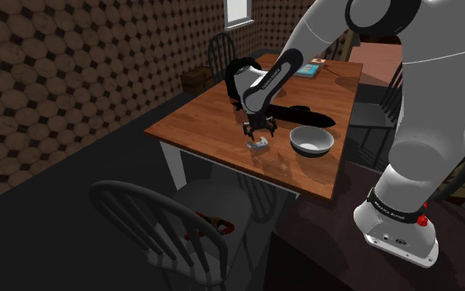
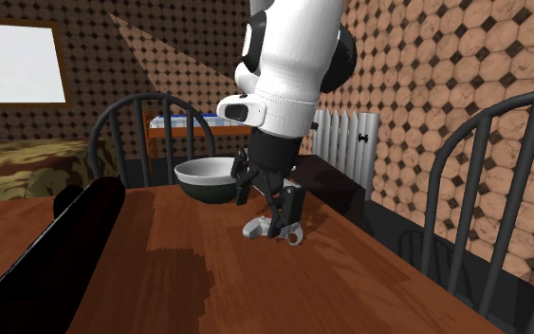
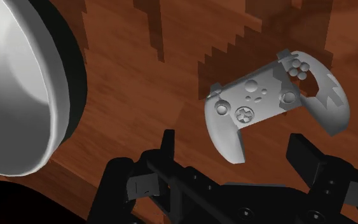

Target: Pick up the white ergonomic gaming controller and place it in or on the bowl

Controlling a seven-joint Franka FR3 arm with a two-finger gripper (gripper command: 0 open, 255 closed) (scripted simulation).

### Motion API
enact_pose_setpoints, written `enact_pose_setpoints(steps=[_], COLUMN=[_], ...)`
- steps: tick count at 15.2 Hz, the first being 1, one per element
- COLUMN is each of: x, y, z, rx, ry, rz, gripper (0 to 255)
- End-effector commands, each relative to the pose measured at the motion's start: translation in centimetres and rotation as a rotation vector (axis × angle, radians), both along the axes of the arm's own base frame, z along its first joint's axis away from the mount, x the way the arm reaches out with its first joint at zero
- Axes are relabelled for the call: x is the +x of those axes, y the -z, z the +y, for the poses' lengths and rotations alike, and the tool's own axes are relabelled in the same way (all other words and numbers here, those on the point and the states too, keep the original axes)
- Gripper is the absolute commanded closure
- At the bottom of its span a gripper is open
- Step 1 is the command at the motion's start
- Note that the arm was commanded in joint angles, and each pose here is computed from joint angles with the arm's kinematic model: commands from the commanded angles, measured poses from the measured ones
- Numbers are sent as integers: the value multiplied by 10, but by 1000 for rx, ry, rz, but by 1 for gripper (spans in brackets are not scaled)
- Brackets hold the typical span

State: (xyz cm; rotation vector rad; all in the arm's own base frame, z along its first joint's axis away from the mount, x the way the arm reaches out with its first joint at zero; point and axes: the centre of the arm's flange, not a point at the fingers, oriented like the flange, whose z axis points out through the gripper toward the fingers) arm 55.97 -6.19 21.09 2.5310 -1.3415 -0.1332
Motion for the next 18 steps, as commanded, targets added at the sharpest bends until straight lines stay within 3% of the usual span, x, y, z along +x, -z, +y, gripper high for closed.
enact_pose_setpoints(steps=[1, 9, 10, 18], x=[-4, -4, -4, -4], y=[13, 13, 13, 13], z=[-2, -2, -2, -2], rx=[0, 0, 0, 0], ry=[0, 0, 0, 0], rz=[0, 0, 0, 0], gripper=[0, 0, 255, 255])
